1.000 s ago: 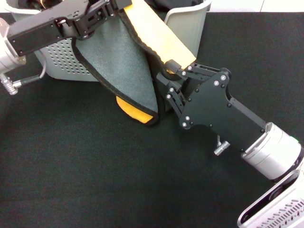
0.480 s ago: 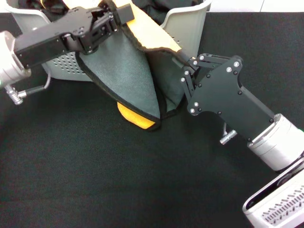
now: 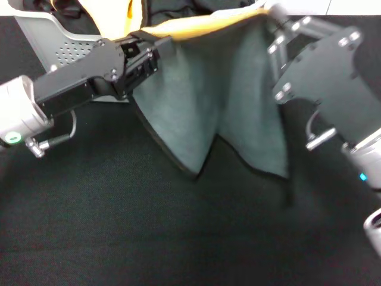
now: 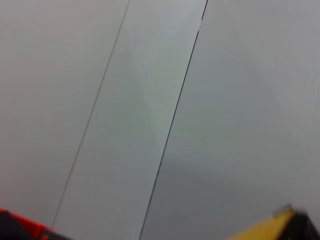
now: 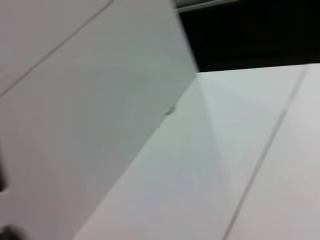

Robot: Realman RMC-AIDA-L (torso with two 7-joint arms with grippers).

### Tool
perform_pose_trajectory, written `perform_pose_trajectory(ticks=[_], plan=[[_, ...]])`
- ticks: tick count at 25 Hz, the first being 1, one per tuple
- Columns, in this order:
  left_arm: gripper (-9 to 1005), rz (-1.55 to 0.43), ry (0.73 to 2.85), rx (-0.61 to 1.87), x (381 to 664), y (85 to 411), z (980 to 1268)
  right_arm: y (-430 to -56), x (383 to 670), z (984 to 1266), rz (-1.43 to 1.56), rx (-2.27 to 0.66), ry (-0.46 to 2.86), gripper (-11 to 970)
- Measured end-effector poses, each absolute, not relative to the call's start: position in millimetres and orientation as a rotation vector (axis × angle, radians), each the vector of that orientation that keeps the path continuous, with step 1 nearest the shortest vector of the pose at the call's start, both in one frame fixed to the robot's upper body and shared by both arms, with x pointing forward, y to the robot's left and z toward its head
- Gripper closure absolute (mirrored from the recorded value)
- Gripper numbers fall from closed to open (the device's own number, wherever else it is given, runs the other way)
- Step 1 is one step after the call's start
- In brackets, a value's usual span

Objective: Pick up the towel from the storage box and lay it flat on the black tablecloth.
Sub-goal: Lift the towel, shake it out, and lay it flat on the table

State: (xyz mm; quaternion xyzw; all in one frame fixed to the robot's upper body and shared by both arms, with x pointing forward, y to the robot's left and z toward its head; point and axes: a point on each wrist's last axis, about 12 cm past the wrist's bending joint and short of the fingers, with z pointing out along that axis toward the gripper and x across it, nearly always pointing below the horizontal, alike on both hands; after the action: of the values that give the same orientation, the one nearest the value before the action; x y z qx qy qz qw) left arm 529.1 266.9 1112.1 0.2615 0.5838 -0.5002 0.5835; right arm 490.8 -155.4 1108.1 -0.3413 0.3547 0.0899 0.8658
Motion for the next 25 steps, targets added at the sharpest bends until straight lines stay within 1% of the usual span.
perform_pose_trajectory(ticks=[5, 10, 15, 18, 22, 23, 25], plan=[[805, -1.124, 1.36, 0.607, 517.7, 271.0, 1099.2, -173.2, 501.1, 1119.2, 0.221, -0.631, 0.722, 945], [801, -1.063, 1.363, 0.634, 507.1, 277.9, 1091.1, -193.8, 514.5, 1132.2, 0.302, -0.608, 0.698, 943], [797, -0.994, 1.342, 0.639, 498.2, 281.9, 1083.4, -214.0, 524.6, 1145.1, 0.413, -0.646, 0.686, 941], [742, -0.981, 1.325, 0.649, 497.6, 276.7, 1079.3, -227.0, 531.2, 1155.0, 0.491, -0.649, 0.687, 939], [552, -0.983, 1.298, 0.685, 499.2, 263.1, 1074.8, -239.4, 539.5, 1166.1, 0.571, -0.639, 0.699, 938], [504, -1.0, 1.289, 0.709, 499.7, 254.6, 1072.4, -240.7, 540.6, 1167.9, 0.582, -0.637, 0.699, 937], [504, -1.006, 1.287, 0.72, 499.3, 251.2, 1071.0, -238.9, 542.7, 1171.6, 0.601, -0.637, 0.692, 936]])
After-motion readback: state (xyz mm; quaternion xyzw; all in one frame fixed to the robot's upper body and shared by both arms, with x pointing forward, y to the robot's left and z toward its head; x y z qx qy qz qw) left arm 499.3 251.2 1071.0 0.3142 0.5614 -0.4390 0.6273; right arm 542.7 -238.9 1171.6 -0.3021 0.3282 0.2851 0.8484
